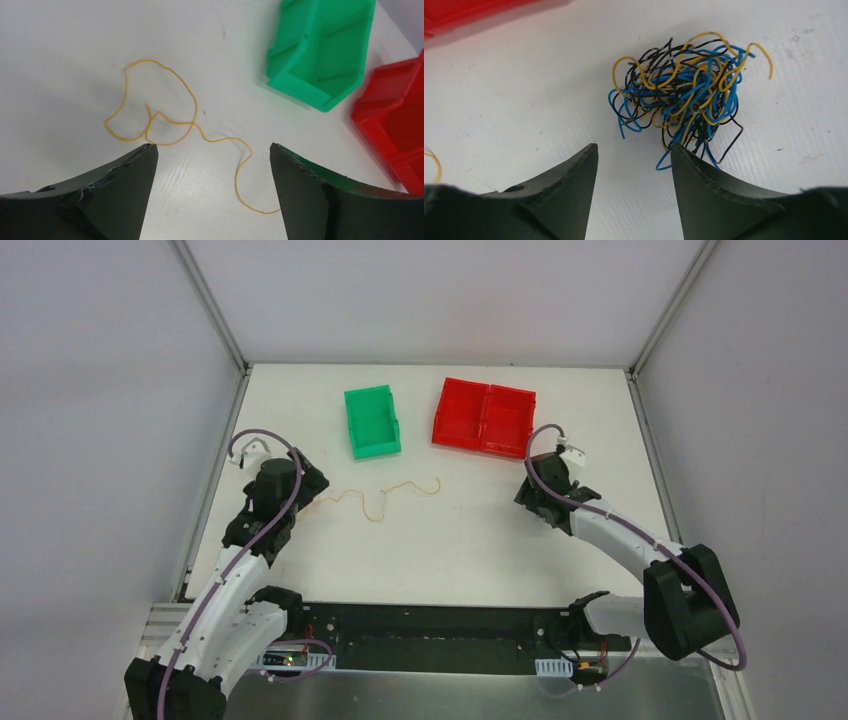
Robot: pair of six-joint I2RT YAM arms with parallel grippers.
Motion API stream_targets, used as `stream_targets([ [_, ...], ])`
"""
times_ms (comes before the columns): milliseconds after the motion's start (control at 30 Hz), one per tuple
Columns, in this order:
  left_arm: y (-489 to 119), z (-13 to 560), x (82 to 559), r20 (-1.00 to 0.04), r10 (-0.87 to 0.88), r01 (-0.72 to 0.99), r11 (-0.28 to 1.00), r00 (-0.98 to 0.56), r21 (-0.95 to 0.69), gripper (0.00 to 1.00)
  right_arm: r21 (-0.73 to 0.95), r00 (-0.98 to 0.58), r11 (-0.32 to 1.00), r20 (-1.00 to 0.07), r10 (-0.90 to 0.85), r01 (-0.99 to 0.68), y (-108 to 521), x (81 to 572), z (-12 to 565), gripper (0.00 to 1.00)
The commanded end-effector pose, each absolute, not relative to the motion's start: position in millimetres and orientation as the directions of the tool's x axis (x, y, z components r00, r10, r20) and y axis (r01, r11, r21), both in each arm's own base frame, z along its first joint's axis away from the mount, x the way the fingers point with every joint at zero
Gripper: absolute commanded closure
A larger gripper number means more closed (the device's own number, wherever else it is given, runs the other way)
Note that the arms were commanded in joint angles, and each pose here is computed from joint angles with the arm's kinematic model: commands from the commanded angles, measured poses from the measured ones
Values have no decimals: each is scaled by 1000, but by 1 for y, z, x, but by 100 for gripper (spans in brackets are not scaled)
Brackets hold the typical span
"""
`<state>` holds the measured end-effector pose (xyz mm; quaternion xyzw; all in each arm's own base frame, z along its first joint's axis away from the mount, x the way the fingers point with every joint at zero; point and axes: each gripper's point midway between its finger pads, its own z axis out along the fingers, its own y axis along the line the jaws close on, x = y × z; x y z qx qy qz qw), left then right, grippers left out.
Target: Untangle the cables
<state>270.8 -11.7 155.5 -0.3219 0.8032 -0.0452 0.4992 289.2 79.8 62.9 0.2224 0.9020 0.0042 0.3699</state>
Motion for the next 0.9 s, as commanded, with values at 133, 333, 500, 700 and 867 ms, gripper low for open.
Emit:
stream_targets([
  [133,-113,170,301,-769,-439,21,863,-464,-505,3,138,-663,941,-679,316,308,100,298,70,36],
  [333,-136,151,309,-745,-349,31,895,-569,-444,3,153,-635,945,-708,309,289,102,295,81,31],
  [500,-142,131,307,-709,-248,-17,949,-660,-315,1,164,-631,946,-711,310,280,103,294,84,26],
  [700,-153,99,305,-638,-92,4,989,-764,-148,3,174,-633,947,-710,310,270,105,293,85,25],
  [867,-174,69,307,-547,-3,62,993,-837,-101,13,178,-632,947,-710,311,266,106,293,86,24],
])
